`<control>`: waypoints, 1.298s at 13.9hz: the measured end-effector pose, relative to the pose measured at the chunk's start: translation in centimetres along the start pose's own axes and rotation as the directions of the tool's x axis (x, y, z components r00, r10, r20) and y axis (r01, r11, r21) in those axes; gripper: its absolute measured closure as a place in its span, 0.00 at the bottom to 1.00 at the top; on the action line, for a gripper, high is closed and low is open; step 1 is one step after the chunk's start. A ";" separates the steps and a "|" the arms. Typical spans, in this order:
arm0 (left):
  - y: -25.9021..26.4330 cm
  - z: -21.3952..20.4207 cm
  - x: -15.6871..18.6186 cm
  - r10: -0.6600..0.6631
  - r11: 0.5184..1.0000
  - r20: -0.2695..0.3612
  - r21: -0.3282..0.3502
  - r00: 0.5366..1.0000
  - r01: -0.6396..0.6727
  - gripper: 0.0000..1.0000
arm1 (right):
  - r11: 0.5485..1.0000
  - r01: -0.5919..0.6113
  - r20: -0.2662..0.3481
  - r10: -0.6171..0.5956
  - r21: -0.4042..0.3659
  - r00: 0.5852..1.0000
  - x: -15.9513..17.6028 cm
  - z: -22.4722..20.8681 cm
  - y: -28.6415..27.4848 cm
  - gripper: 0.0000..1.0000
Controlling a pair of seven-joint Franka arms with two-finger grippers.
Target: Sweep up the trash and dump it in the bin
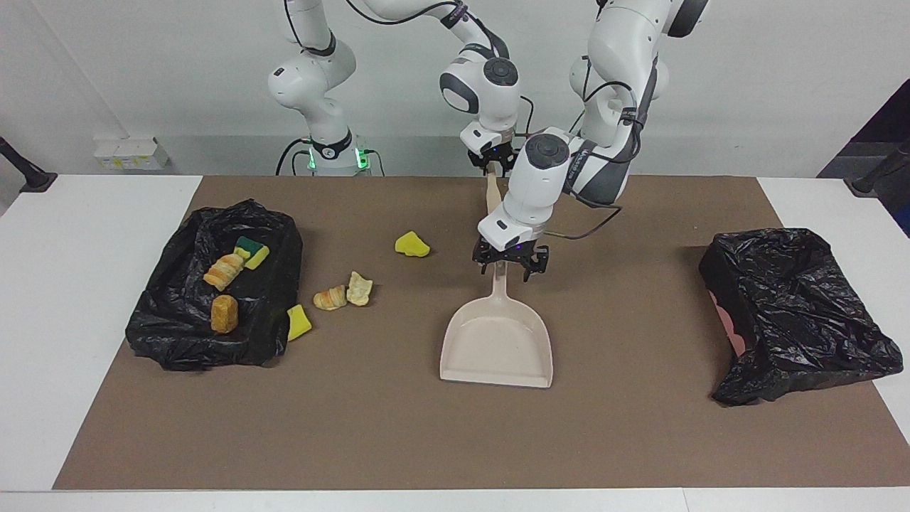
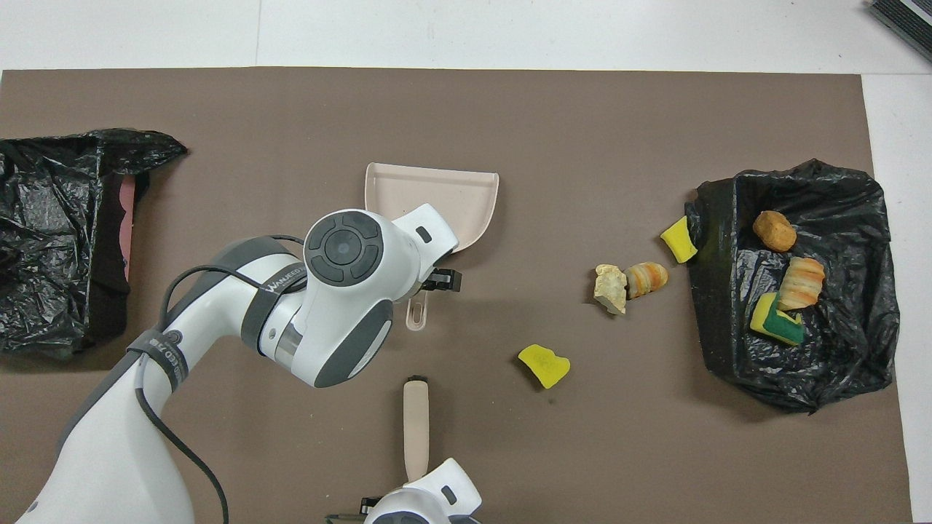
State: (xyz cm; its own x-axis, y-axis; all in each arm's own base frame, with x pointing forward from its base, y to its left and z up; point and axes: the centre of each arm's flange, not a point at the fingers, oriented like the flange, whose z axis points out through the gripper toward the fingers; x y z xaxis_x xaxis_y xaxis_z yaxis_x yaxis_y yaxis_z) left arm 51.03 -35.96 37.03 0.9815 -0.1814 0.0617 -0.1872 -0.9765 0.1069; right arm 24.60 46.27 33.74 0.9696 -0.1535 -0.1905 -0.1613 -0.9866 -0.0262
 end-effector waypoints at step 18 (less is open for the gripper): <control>-6.5 -4.4 1.0 0.454 0.878 0.117 0.108 0.883 -0.466 0.69 | 0.987 -0.113 0.126 0.127 -0.116 0.984 11.3 -10.9 13.2 0.74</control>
State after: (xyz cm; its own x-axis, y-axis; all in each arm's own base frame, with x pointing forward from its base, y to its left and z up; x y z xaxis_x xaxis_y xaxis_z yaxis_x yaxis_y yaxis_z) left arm 53.02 -29.24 40.77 0.7867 -0.6173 -0.0134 -0.6172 -0.7857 -0.0425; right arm 35.47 30.90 41.97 0.9102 -0.2694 -0.3146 -0.2470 -0.9628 0.1096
